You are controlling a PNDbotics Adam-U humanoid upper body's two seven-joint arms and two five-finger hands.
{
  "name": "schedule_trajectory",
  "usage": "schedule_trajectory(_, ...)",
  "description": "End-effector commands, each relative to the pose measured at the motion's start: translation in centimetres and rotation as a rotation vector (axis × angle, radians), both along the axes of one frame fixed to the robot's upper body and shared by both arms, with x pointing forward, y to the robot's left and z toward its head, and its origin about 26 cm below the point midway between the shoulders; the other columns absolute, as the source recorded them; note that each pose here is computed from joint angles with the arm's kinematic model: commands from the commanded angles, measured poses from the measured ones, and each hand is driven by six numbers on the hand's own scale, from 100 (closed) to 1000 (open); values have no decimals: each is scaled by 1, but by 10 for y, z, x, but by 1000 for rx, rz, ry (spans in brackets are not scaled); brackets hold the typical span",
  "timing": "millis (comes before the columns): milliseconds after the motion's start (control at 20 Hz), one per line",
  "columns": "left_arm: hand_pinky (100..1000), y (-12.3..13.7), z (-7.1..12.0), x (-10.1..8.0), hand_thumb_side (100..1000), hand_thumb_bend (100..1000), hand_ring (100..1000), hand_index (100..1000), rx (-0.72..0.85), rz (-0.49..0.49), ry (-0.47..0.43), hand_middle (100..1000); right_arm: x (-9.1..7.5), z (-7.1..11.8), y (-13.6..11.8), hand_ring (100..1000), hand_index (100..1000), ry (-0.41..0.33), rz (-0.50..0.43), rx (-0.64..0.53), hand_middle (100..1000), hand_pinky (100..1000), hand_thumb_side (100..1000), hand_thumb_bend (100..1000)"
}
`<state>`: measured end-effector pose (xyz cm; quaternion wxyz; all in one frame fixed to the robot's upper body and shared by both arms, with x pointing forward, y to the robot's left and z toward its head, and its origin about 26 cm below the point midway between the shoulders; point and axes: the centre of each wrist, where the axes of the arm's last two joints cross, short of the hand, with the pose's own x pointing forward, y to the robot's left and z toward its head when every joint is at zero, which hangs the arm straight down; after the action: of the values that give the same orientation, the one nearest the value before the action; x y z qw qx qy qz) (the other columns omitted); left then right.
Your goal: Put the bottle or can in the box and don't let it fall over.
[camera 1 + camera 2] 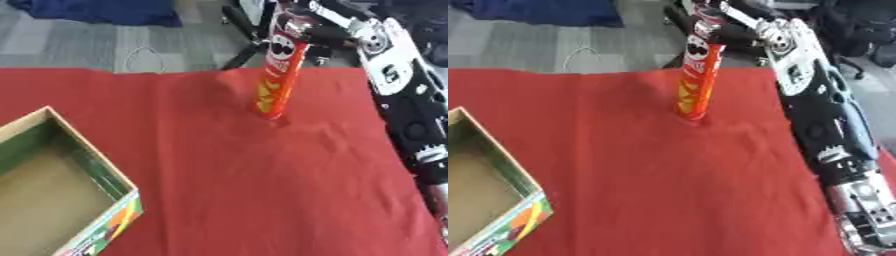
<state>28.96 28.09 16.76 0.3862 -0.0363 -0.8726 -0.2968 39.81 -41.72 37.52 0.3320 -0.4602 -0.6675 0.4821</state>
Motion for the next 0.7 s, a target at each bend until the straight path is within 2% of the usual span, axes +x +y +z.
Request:
schedule_trajectory(50,398,1,8,-2,709,100,878,687,20,0,-29,662,-4,7,-1,933,1000,-8,-16,-28,908,917,1000,100)
schedule_trajectory(450,399,1,9,-2,707,100,877,686,19,2,-34,662,-2,6,1,853,1000,18,-26,-53,888,885,1000,100)
schedule_trajectory(700,400,1,9,-1,705,100,877,686,18,2,-37,663,-1,3,1,840,1000,38,-28,-68,886,875,1000,100)
